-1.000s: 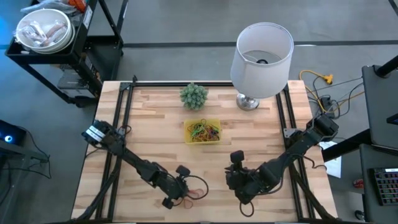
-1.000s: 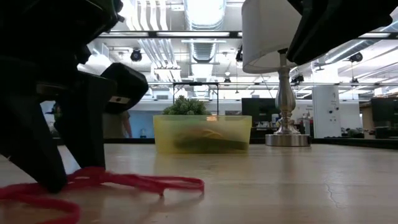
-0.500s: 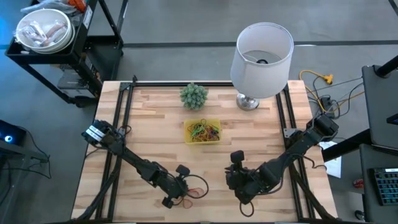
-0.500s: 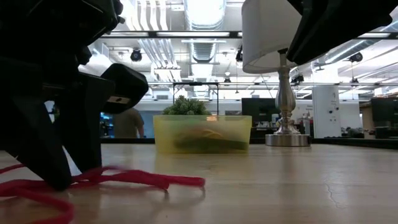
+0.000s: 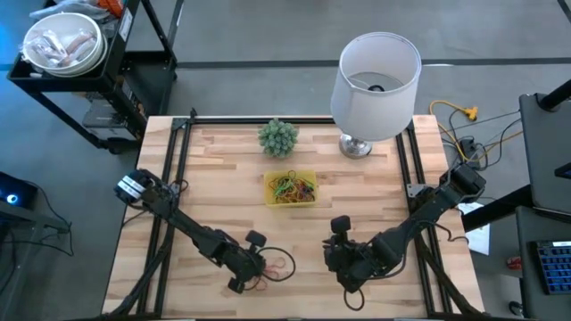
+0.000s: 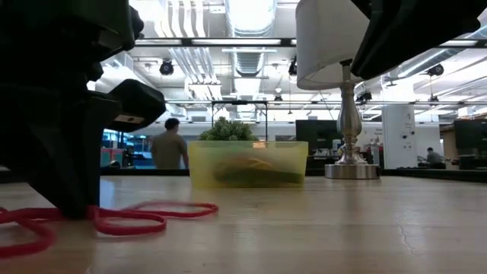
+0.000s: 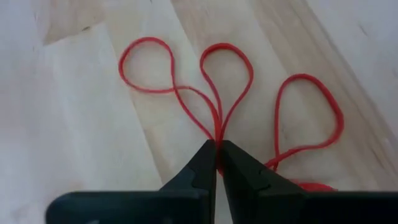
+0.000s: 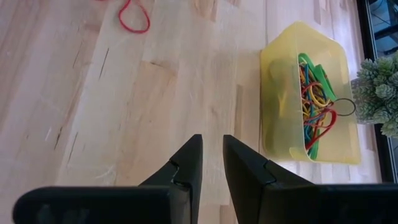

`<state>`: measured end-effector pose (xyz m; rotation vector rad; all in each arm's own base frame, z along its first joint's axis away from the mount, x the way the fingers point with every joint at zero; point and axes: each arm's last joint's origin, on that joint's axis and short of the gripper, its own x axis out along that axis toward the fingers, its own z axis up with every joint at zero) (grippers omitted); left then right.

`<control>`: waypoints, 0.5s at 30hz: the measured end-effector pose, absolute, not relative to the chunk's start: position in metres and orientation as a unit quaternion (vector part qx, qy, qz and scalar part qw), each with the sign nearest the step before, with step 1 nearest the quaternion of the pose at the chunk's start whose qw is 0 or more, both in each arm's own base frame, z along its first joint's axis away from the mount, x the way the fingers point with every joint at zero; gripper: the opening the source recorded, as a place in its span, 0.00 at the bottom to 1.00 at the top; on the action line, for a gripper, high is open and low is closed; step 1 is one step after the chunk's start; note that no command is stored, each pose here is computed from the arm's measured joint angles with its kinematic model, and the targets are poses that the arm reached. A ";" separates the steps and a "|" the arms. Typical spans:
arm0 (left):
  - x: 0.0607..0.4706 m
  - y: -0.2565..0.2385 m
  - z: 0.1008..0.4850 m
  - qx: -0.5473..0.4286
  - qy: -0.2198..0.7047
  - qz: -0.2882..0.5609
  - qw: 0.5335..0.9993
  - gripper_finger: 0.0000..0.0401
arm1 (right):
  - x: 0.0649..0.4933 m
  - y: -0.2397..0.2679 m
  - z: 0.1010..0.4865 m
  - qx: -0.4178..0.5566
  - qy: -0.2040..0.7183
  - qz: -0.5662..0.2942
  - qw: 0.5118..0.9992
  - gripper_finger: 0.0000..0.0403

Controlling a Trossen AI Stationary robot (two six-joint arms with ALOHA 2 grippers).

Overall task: Pick and place rubber bands into bin
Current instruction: Put the red rubber band into the yellow bin

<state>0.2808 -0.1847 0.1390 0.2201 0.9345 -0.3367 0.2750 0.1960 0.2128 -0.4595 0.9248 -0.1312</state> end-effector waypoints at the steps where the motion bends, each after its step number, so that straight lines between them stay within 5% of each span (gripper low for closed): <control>1: 0.280 -0.184 0.140 0.106 0.448 -0.160 0.873 0.01 | 0.275 0.196 0.213 -0.220 0.442 -0.063 0.867 0.14; 15: 0.272 -0.172 0.162 0.131 0.426 -0.056 0.893 0.06 | 0.275 0.196 0.213 -0.216 0.442 -0.064 0.868 0.14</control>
